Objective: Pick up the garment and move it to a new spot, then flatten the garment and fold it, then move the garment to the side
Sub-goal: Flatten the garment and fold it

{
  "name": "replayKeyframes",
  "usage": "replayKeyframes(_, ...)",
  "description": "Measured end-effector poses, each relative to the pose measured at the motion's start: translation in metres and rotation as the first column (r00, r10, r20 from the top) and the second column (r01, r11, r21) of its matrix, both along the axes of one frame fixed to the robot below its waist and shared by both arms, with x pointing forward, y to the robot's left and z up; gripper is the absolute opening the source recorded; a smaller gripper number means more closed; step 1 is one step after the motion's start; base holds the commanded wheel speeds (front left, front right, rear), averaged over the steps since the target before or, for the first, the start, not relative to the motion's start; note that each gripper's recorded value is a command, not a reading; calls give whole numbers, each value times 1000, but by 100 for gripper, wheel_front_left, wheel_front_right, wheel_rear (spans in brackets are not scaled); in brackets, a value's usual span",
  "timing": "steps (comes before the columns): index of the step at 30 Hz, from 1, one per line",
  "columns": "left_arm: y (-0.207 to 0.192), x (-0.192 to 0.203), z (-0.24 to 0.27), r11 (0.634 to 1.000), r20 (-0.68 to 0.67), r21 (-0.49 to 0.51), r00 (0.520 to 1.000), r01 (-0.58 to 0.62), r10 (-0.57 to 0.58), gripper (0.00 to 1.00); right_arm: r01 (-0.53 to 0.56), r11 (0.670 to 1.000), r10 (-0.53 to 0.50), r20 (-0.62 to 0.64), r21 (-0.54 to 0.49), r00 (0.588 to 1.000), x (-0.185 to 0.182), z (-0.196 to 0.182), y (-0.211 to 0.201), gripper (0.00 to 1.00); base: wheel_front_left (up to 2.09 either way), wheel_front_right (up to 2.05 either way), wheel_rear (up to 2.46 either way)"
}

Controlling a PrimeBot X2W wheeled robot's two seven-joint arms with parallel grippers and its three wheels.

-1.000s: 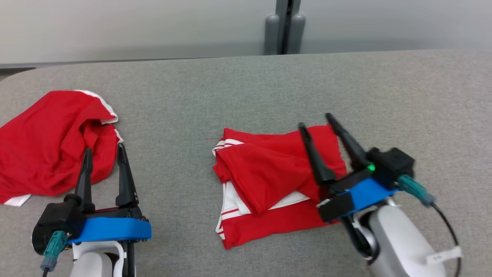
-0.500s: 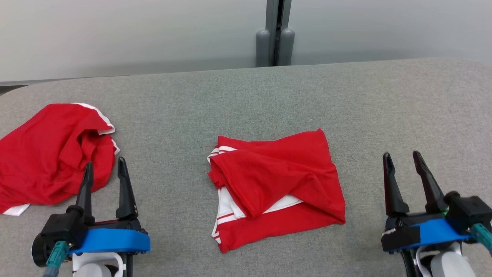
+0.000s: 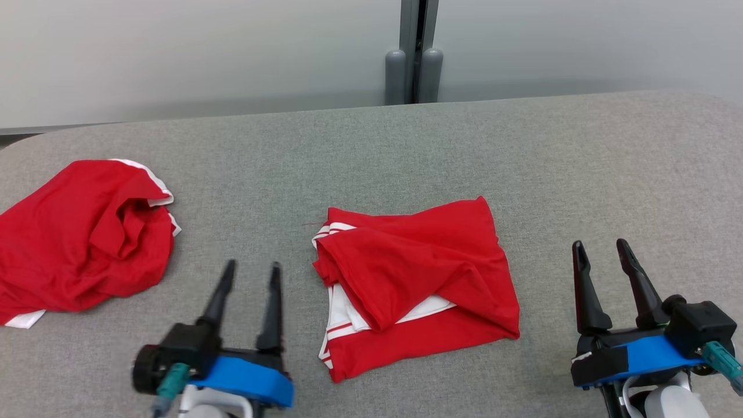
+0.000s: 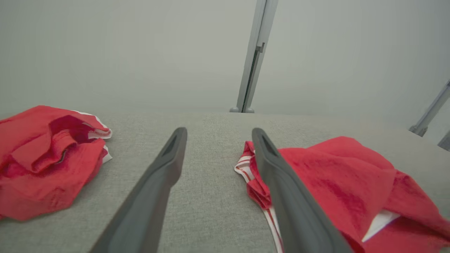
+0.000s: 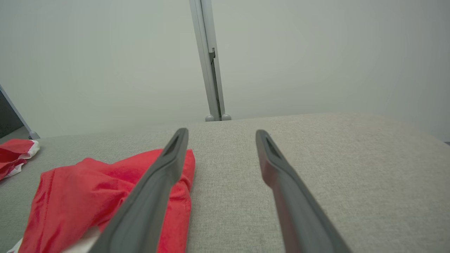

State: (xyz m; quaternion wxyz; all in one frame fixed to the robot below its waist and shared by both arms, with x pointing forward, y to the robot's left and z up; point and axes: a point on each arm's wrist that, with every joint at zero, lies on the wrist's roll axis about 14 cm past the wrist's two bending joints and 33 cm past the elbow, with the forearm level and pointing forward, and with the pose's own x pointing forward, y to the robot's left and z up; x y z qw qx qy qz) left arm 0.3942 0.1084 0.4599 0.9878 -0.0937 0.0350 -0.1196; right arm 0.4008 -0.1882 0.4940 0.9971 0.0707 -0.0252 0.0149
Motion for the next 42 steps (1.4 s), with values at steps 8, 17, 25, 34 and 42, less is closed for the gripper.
replayKeyframes(8, -73, -21, -31, 969, -102, -7, 964, 247, -246, 100, 2, 1000, -1, -33, 13, 999, 1, -11, 0, 100, 0, 0, 0)
replayKeyframes(17, -111, -38, -69, 922, -231, -28, 894, 387, -383, 100, 30, 999, -29, -69, 19, 997, 3, -24, -9, 100, 0, 0, 0)
replayKeyframes(25, -121, -39, -85, 904, -281, -46, 863, 426, -421, 38, 49, 999, -47, -85, 21, 995, 5, -30, -15, 100, 0, 0, 0)
replayKeyframes(34, -111, -26, -65, 921, -214, -54, 896, 386, -389, 0, 49, 998, -47, -77, 28, 996, 8, -28, -15, 100, 0, 0, 0)
replayKeyframes(42, -83, -40, -66, 936, -232, -40, 908, 348, -348, 0, 42, 999, -40, -79, 26, 996, 11, -29, -12, 100, 0, 0, 0)
